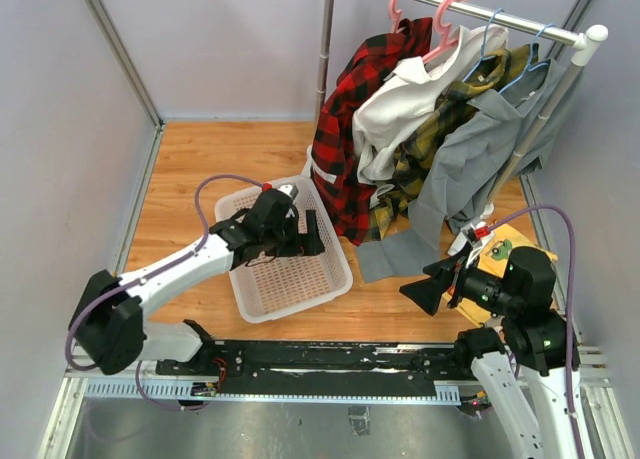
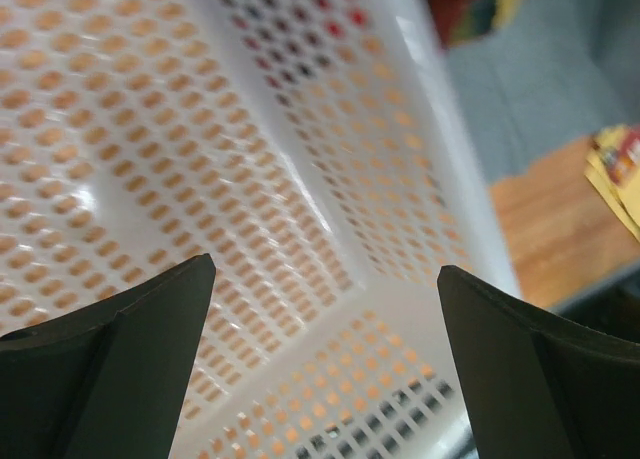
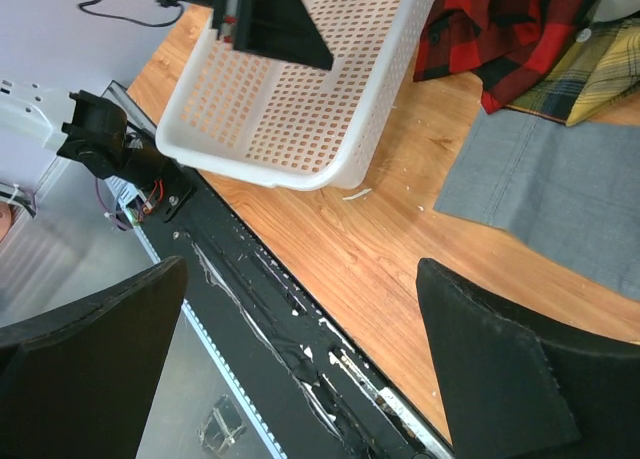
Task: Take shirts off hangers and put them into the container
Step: Move the bin to the center of the board.
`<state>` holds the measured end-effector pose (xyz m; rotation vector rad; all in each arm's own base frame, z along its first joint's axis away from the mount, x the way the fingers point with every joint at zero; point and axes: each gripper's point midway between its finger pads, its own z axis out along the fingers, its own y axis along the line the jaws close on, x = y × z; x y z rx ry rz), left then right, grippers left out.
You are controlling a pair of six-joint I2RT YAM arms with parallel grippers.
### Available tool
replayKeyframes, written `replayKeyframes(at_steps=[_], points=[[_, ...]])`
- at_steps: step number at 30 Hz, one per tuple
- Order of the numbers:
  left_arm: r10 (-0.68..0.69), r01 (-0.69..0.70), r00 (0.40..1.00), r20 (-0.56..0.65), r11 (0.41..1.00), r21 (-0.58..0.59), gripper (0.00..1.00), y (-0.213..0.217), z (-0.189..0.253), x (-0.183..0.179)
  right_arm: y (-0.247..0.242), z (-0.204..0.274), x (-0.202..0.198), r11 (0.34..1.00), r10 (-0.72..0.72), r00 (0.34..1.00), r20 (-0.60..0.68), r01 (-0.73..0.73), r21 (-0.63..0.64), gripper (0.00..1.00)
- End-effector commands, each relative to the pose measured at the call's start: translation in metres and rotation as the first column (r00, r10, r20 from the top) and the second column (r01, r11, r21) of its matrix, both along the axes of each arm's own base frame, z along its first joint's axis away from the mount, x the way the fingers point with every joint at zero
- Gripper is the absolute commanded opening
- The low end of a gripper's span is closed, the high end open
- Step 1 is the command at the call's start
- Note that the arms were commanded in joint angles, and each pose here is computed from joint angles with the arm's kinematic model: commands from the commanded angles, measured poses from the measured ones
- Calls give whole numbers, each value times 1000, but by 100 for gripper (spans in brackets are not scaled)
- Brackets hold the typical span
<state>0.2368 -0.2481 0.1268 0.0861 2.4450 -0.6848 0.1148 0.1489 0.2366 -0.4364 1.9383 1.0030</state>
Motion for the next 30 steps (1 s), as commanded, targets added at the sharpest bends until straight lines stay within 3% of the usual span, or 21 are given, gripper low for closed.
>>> replayKeyframes(at_steps=[1,6,10,13,18,21,25,30], points=[[149,-149,989,24,988,25,100,30,-13,50,-2,13,0,1000,-14,1000,28,14,7,98],[338,-338,941,-5,940,36,100,95,-31,106,-6,13,-9,1000,-15,1000,27,16,-17,98],[461,-461,887,31,879,124,100,154,-38,145,-12,10,-15,998,-46,999,24,47,-46,98],[531,-525,848,-14,843,118,100,194,-45,171,-15,10,-19,997,-59,998,28,61,-55,98],[572,-565,820,20,805,180,100,236,-33,207,-17,8,-28,996,-47,999,13,48,-78,98],[524,-524,850,51,831,188,100,236,-6,224,-16,1,-33,996,-21,1000,-10,20,-92,98],[465,-473,880,95,872,123,100,219,27,216,-16,-8,-31,995,-15,999,-36,11,-98,98],[209,-218,963,171,975,34,100,125,63,163,-16,-6,-20,995,-32,999,-16,30,-95,98]])
